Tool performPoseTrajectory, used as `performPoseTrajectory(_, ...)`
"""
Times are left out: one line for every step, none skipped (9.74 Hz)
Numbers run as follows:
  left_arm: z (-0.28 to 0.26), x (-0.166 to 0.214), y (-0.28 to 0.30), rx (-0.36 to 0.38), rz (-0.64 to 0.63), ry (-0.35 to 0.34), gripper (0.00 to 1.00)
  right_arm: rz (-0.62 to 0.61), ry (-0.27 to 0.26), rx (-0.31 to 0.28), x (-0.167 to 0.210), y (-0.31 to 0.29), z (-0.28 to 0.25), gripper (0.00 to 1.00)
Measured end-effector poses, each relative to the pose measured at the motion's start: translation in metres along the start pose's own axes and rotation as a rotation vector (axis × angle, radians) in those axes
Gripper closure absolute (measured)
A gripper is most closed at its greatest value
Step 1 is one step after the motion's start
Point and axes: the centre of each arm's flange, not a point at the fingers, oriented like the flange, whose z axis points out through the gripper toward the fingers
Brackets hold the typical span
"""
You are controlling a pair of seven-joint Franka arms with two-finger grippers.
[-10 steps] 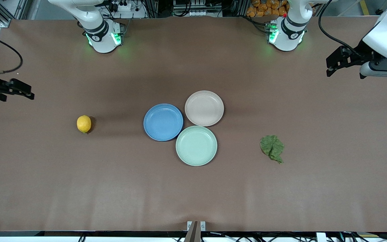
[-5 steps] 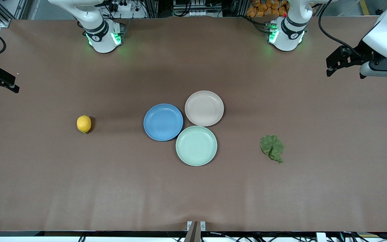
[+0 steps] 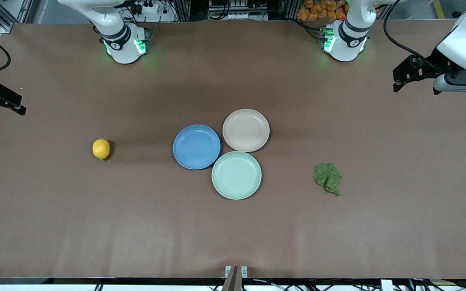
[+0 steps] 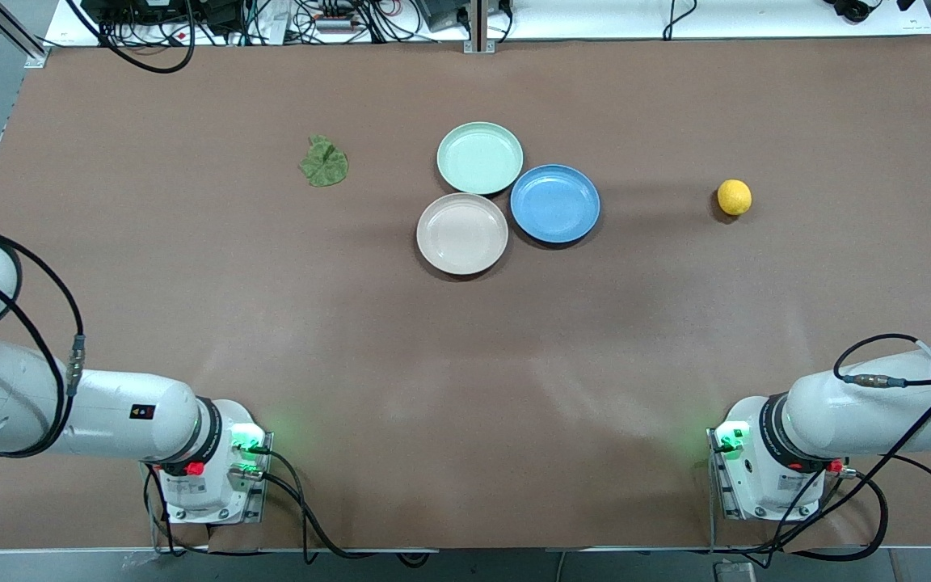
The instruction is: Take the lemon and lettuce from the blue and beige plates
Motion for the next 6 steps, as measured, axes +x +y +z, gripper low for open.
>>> performPoseTrajectory(0.0000, 0.0000, 0.0000, 0.000, 0.000, 0.000, 0.00, -0.005, -0.001, -0.002, 0.0001, -0.0028, -0.0010, 0.00)
performPoseTrajectory(0.0000, 0.0000, -0.0001, 0.000, 0.000, 0.000, 0.00, -0.010, -0.002, -0.009, 0.0004, -0.0045, -0.0012, 0.00)
performPoseTrajectory(0.0000, 0.0000, -0.0004, 0.000, -0.001, 0.000, 0.00, -0.013, -0.003, -0.018, 0.0007, -0.0054, -0.0010, 0.00)
performPoseTrajectory(0.0000, 0.0000, -0.0004, 0.000, -0.001, 0.000, 0.00, -0.016, -0.005, -0.022, 0.0012, -0.0069, -0.0004, 0.00)
performPoseTrajectory(0.0000, 0.0000, -0.0004, 0.000, -0.001, 0.000, 0.00, -0.019, -0.007, -0.023, 0.0018, -0.0082, 0.0005, 0.00)
performPoseTrajectory(0.0000, 0.0000, -0.0005, 0.000, -0.001, 0.000, 0.00, -0.020, -0.009, -0.024, 0.0026, -0.0085, 0.0020, 0.00)
